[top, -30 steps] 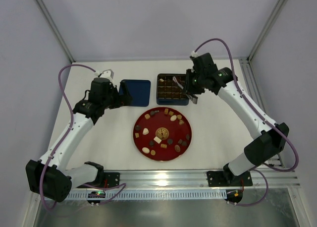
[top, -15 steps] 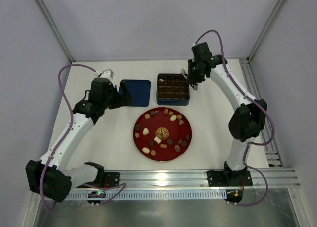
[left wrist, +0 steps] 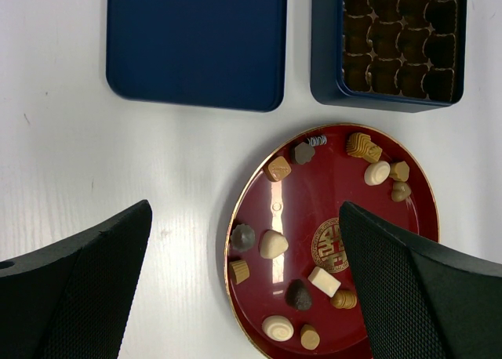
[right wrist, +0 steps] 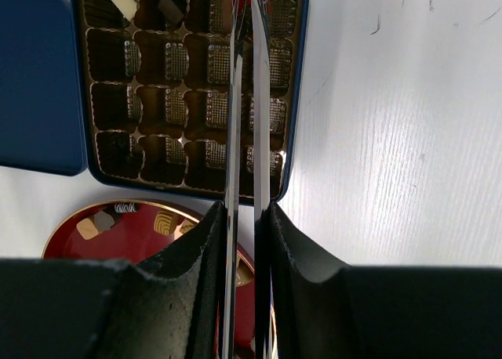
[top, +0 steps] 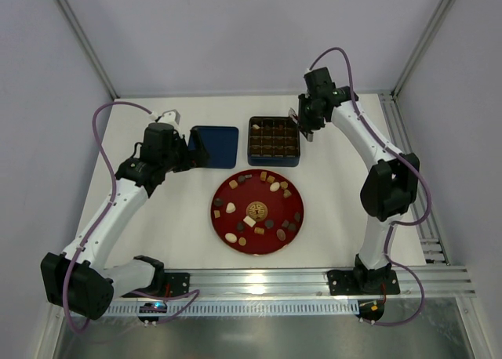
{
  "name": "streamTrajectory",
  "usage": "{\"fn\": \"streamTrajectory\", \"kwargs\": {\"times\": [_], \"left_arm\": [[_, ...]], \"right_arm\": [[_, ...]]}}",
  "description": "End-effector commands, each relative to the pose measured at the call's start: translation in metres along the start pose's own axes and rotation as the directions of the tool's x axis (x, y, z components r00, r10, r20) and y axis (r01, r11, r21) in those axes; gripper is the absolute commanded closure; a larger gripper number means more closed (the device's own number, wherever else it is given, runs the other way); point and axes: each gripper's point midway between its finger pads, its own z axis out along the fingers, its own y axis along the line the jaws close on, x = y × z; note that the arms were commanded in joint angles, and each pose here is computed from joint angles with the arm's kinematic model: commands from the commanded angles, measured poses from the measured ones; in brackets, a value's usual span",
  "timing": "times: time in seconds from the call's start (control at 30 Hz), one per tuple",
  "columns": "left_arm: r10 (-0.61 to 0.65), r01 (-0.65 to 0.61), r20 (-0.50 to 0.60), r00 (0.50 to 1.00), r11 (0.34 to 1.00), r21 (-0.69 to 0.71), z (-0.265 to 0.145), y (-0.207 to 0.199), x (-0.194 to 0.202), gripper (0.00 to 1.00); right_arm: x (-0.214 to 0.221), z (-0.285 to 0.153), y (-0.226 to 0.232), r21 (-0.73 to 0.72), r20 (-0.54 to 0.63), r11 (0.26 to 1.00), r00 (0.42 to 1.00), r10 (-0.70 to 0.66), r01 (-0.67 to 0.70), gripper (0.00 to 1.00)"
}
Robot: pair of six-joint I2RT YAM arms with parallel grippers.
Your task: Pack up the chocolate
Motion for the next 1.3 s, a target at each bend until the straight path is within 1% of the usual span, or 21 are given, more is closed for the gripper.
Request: {"fn": "streamTrajectory", "kwargs": {"times": [0.0,0.33,0.37,0.4,0.67,0.73,1.03,1.07,1.27], "left_arm": [[0.010,-0.009,0.029,1.000,1.000,-0.010,0.001,0.002,-0.008,0.00],[0.010,-0.010,0.026,1.000,1.000,-0.007,0.001,0.001,-0.007,0.00],[0.010,-0.010,0.027,1.000,1.000,-0.006,0.001,0.001,-0.008,0.00],[0.010,-0.009,0.026,1.000,1.000,-0.008,0.001,0.002,-0.008,0.00],[0.010,-0.009,0.025,1.000,1.000,-0.008,0.002,0.002,-0.007,0.00],[0.010,-0.009,0.028,1.000,1.000,-0.009,0.001,0.002,-0.008,0.00],[0.009,-0.009,0.024,1.000,1.000,-0.006,0.002,0.001,-0.007,0.00],[0.009,-0.009,0.026,1.000,1.000,-0.007,0.001,0.001,-0.007,0.00],[0.008,-0.008,0.025,1.000,1.000,-0.005,0.001,0.001,-0.007,0.00]], "right_arm": [[-0.010,0.002,0.001,-0.006,0.040,1.000,0.999,-0.007,0.007,0.80],[-0.002,0.009,-0.001,-0.002,0.025,1.000,1.000,-0.005,0.005,0.79],[-0.001,0.011,-0.002,-0.001,0.021,1.000,1.000,-0.005,0.005,0.78],[-0.001,0.011,-0.002,-0.001,0.022,1.000,1.000,-0.006,0.006,0.75],[0.000,0.013,-0.003,0.004,0.016,1.000,1.000,-0.005,0.005,0.71],[0.000,0.013,-0.002,0.003,0.015,1.000,1.000,-0.005,0.005,0.68],[0.000,0.011,-0.003,0.006,0.015,1.000,1.000,-0.007,0.006,0.67],[0.001,0.012,-0.004,0.009,0.013,1.000,1.000,-0.007,0.007,0.65],[0.001,0.011,-0.003,0.009,0.013,1.000,1.000,-0.007,0.007,0.64]]}}
